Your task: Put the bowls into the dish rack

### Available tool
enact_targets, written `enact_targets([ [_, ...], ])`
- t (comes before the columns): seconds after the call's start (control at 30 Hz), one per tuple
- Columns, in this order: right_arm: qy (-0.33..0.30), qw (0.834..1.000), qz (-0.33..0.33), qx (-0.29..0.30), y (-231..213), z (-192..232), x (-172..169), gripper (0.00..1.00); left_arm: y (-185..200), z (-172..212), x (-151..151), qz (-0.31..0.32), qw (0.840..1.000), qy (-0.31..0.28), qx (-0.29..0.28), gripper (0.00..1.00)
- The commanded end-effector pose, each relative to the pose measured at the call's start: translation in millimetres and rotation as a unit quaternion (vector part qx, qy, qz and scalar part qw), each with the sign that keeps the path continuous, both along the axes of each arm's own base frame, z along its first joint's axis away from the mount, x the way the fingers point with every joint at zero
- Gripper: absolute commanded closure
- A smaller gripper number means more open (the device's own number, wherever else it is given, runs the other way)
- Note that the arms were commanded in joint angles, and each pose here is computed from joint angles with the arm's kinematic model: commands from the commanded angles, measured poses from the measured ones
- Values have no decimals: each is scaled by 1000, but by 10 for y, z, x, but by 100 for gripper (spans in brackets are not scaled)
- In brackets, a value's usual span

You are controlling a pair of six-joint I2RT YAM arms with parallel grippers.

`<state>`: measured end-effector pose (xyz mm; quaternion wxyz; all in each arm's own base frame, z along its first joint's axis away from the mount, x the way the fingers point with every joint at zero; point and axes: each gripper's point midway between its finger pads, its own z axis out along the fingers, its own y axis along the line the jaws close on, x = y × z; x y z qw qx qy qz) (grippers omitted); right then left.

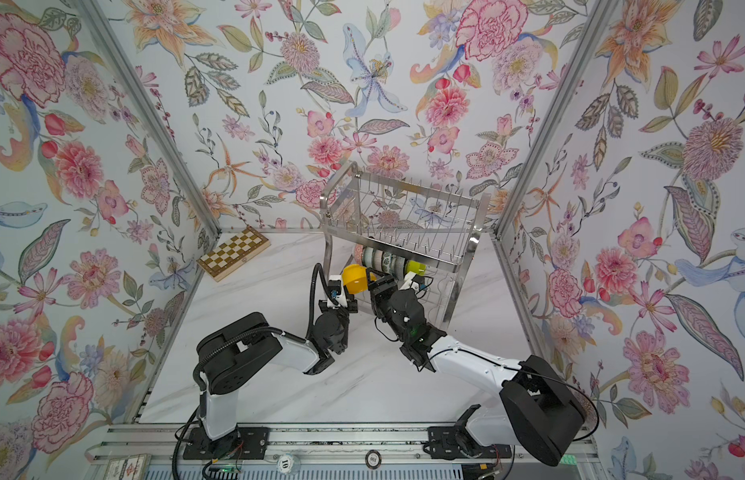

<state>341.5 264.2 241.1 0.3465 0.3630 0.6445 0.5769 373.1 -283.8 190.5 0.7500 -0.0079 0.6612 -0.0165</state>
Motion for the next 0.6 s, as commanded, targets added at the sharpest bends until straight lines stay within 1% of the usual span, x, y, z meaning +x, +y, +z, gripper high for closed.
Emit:
enact_targets([
  [0.0, -15, 998, 9, 60, 100, 273, 73, 32, -31, 141, -9, 5, 999, -27, -32, 100],
  [0.1, -11, 997, 10, 70, 154, 281, 127, 36, -51, 134, -11, 3, 999, -29, -27, 100],
  [0.17, -12, 997, 6, 82, 166, 289, 159, 43, -62, 126, -26, 3, 999, -30, -29, 100],
  [0.2, -11, 996, 5, 86, 175, 288, 172, 47, -60, 127, -32, 5, 999, -30, -19, 100],
  [0.27, -8, 996, 1, 94, 182, 285, 201, 53, -51, 133, -47, 5, 999, -32, -18, 100],
  [0.53, 6, 994, -9, 109, 218, 168, 247, 87, -108, 149, -104, -3, 999, -36, -1, 100],
  [0.57, 5, 994, -11, 110, 210, 170, 255, 90, -116, 146, -117, -6, 999, -36, 1, 100],
])
